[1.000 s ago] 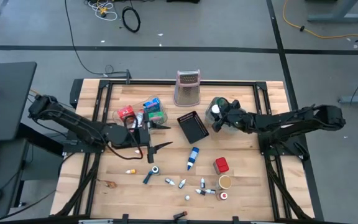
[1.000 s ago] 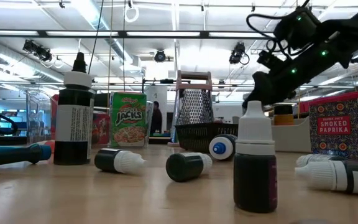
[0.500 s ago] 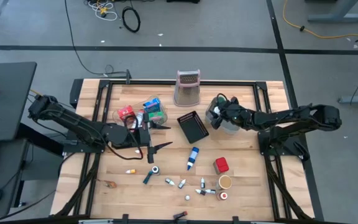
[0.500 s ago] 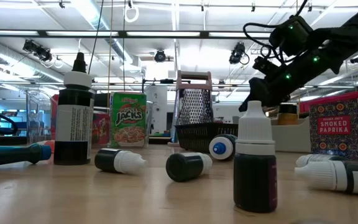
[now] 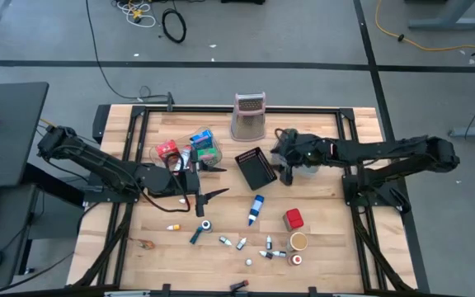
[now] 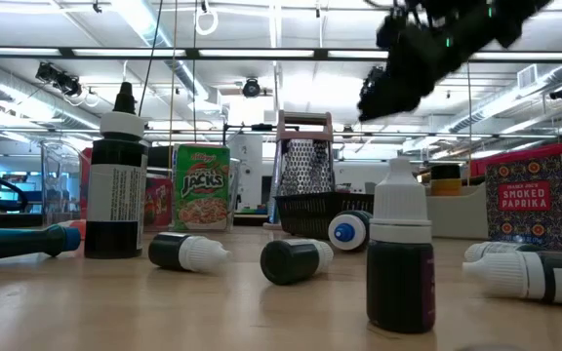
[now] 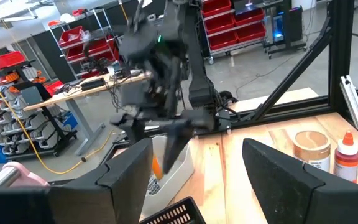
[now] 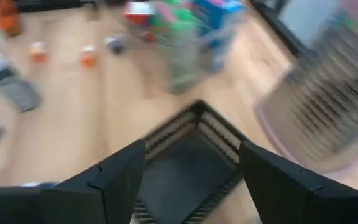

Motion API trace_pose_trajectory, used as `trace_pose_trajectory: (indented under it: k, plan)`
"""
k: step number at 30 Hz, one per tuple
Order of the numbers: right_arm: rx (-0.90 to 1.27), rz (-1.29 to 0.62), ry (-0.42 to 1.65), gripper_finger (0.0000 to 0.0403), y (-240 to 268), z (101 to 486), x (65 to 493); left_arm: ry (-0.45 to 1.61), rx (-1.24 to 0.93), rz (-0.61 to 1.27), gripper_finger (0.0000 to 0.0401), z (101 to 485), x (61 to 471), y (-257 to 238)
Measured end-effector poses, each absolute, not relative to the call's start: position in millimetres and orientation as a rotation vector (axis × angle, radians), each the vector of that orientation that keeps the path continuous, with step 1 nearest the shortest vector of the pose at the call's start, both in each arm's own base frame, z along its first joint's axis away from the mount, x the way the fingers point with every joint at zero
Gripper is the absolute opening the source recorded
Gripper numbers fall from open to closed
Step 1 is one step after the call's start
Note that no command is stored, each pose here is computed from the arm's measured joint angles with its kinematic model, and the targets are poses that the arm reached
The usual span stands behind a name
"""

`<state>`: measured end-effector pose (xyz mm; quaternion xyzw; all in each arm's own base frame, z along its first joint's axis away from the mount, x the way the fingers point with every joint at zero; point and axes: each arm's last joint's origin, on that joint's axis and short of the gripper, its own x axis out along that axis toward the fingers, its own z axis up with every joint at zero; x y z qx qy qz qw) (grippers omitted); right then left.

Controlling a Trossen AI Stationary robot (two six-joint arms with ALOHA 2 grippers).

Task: Pick & Place Kitchen Items
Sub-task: Put the red seasoning can into the gray bin

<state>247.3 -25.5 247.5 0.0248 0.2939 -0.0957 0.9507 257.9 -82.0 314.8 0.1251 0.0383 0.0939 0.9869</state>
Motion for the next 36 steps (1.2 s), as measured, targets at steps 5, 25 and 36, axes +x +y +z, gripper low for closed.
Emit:
trace_pose_trajectory:
  k: [5,25,36]
  plan:
    - [0.035,-0.036,0.567,0.0266,12.0,286.2,254.5,0.077,0.224,0.189,0.0257,314.5,257.9,-82.0]
    - [-0.104,0.317,0.759,0.0327,78.5,280.4,230.6,0.131,0.174,0.188,0.0254,308.1,257.4,-81.9]
    - [0.600,-0.139,0.981,0.0327,73.6,268.4,217.7,0.129,0.146,0.190,0.0253,308.0,257.4,-81.8]
